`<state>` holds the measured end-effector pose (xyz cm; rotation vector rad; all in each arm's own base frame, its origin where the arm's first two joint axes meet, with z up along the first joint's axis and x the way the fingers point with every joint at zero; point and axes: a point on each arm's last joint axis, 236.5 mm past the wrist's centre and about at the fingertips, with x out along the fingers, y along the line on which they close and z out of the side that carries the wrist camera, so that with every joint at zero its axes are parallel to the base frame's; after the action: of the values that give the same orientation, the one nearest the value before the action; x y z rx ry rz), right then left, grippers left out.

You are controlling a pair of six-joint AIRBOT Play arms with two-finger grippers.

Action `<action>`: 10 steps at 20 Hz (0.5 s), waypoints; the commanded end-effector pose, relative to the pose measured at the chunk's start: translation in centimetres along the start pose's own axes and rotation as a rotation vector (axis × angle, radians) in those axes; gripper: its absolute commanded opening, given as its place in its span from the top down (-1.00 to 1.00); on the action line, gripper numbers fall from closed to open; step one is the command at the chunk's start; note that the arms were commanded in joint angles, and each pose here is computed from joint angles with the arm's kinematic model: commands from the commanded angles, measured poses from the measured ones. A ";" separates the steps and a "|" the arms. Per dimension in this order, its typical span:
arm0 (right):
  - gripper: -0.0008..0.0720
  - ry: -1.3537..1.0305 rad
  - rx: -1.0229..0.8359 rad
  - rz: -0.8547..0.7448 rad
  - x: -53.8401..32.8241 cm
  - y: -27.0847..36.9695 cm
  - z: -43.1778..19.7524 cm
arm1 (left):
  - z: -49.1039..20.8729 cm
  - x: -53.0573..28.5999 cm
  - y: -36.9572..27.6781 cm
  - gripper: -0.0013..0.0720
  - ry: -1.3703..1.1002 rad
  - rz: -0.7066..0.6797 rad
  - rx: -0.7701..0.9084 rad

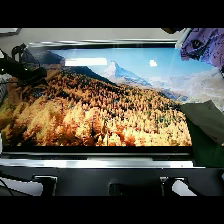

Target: Fold the clothes and pants, and hang the long-sleeved shirts on hangers.

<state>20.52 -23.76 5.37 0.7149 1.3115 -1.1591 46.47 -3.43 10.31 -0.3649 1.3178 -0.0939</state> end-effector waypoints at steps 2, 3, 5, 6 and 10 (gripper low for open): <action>0.90 0.038 -0.019 -0.111 2.8 -2.4 -2.1 | 0.0 0.0 0.0 0.92 -0.001 0.000 0.002; 0.90 0.044 -0.024 -0.125 3.1 -2.7 -2.3 | 0.0 0.0 0.0 0.92 -0.001 0.000 0.002; 0.90 0.054 -0.032 -0.143 3.7 -3.1 -2.7 | 0.0 0.0 0.0 0.92 -0.001 0.000 0.002; 0.90 0.058 -0.034 -0.149 3.8 -3.2 -2.8 | 0.0 0.0 0.0 0.92 -0.001 0.000 0.002; 0.90 0.071 -0.049 -0.181 4.7 -3.8 -3.4 | 0.0 0.0 0.0 0.92 -0.001 0.000 0.002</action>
<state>16.02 -22.97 1.56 0.6367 1.4590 -1.2358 46.46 -3.43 10.31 -0.3646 1.3181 -0.0941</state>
